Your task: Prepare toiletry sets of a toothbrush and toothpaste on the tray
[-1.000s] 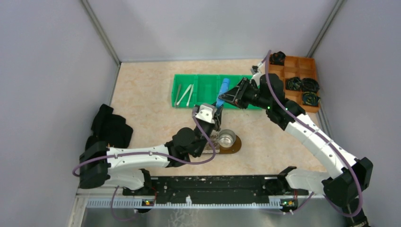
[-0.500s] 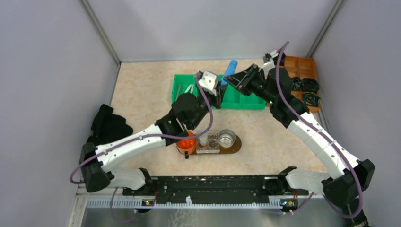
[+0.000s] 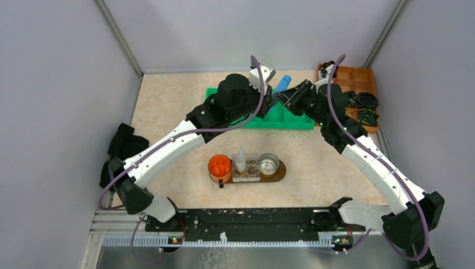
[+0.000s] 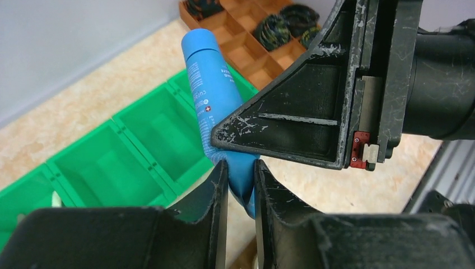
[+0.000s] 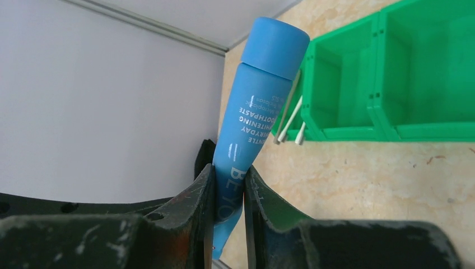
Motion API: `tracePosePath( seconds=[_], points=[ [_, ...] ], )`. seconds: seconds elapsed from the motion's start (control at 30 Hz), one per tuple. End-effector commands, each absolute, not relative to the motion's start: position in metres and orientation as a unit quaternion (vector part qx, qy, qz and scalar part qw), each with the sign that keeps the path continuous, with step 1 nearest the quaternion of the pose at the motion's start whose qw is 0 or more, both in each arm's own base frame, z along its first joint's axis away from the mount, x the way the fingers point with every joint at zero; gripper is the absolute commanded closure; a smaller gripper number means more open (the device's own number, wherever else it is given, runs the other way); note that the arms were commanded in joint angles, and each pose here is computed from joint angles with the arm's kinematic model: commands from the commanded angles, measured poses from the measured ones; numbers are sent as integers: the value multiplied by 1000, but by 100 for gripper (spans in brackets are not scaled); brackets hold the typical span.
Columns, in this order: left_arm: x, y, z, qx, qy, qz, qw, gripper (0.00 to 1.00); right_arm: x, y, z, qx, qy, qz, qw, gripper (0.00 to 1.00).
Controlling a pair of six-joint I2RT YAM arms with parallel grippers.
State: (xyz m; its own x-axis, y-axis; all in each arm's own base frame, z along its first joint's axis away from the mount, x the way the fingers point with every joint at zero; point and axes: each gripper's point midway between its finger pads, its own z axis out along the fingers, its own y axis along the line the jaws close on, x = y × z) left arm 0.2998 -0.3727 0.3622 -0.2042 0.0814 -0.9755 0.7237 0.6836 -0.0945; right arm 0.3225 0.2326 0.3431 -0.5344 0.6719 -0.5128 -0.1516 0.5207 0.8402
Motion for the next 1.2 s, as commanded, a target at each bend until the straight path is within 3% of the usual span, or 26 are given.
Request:
tracePosePath(
  seconds=[0.0, 0.2, 0.3, 0.4, 0.5, 0.63, 0.77, 0.97, 1.17],
  points=[
    [291, -399, 384, 300, 690, -352, 557, 100, 252, 277, 334, 54, 774, 530, 343, 93],
    [289, -398, 376, 299, 693, -356, 552, 100, 251, 275, 330, 64, 770, 534, 343, 95],
    [287, -394, 372, 291, 690, -361, 556, 90, 254, 276, 333, 68, 766, 537, 346, 96],
    [284, -390, 370, 283, 683, -367, 564, 74, 258, 278, 338, 72, 763, 540, 349, 96],
    [284, -386, 366, 276, 684, -365, 568, 67, 261, 281, 344, 75, 756, 549, 349, 96],
    [284, -386, 365, 271, 685, -366, 568, 66, 264, 286, 350, 78, 748, 561, 346, 97],
    [286, -385, 361, 265, 689, -364, 568, 69, 266, 290, 352, 81, 743, 572, 340, 97],
    [291, -386, 353, 263, 700, -351, 564, 100, 268, 293, 358, 81, 735, 581, 339, 97],
    [294, -386, 357, 272, 703, -339, 563, 100, 268, 296, 362, 77, 731, 589, 336, 92]
  ],
)
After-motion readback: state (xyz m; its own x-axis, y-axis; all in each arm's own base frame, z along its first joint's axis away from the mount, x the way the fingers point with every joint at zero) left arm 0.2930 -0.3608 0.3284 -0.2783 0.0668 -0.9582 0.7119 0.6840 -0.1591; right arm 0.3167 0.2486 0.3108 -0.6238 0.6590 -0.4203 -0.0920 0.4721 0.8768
